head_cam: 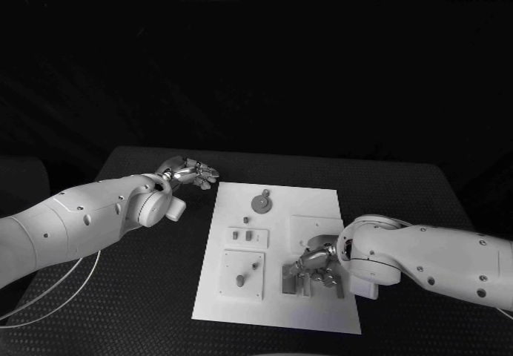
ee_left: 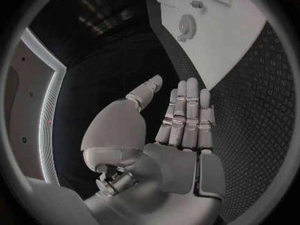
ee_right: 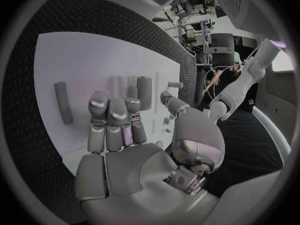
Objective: Assemble the parts on the task board
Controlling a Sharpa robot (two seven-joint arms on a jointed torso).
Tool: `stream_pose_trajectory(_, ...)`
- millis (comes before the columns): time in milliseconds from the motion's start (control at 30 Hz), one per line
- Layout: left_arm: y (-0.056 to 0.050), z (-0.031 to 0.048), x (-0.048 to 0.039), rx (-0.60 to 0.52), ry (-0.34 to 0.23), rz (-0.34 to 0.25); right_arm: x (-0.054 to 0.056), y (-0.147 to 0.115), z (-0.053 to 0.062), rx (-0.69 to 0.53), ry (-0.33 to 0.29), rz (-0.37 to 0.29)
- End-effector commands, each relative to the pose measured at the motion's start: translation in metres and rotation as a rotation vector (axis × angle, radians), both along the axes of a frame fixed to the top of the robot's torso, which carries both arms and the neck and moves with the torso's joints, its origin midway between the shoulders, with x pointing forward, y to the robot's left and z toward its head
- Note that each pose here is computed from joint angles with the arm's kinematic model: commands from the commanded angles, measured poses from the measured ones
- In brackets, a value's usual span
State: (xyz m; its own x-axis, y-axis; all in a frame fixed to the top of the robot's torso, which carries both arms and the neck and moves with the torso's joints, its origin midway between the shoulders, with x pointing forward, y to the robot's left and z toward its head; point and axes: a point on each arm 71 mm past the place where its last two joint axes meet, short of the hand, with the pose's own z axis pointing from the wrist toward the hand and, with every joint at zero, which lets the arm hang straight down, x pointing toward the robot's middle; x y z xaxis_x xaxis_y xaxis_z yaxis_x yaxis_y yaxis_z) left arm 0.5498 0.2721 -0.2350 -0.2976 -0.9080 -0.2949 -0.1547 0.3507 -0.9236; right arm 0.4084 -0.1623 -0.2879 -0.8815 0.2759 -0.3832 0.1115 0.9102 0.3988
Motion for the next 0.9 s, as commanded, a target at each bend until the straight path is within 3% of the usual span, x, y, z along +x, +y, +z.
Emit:
stream_pose_trajectory(33, -0.002, 0.001, 0.0, -0.003, -0.004, -0.015, -0.004, -0.005, -0.001, 0.038, -0.019, 0.024)
stream_pose_trajectory(233, -0.002, 0.001, 0.0002, -0.003, -0.006, -0.014, -0.001, -0.018, 0.015, 0.091, -0.07, -0.014)
stream_pose_trajectory(433, -0.002, 0.0011, 0.0003, -0.004, -0.009, -0.015, 0.003, -0.039, 0.028, 0.088, -0.069, -0.033)
stream_pose_trajectory(600, -0.002, 0.0011, 0.0003, -0.004, -0.008, -0.015, 0.002, -0.059, 0.031, 0.034, -0.039, -0.025)
stream_pose_trajectory(900, -0.003, 0.001, 0.0003, -0.004, -0.007, -0.017, -0.002, -0.082, 0.027, -0.115, -0.008, 0.028)
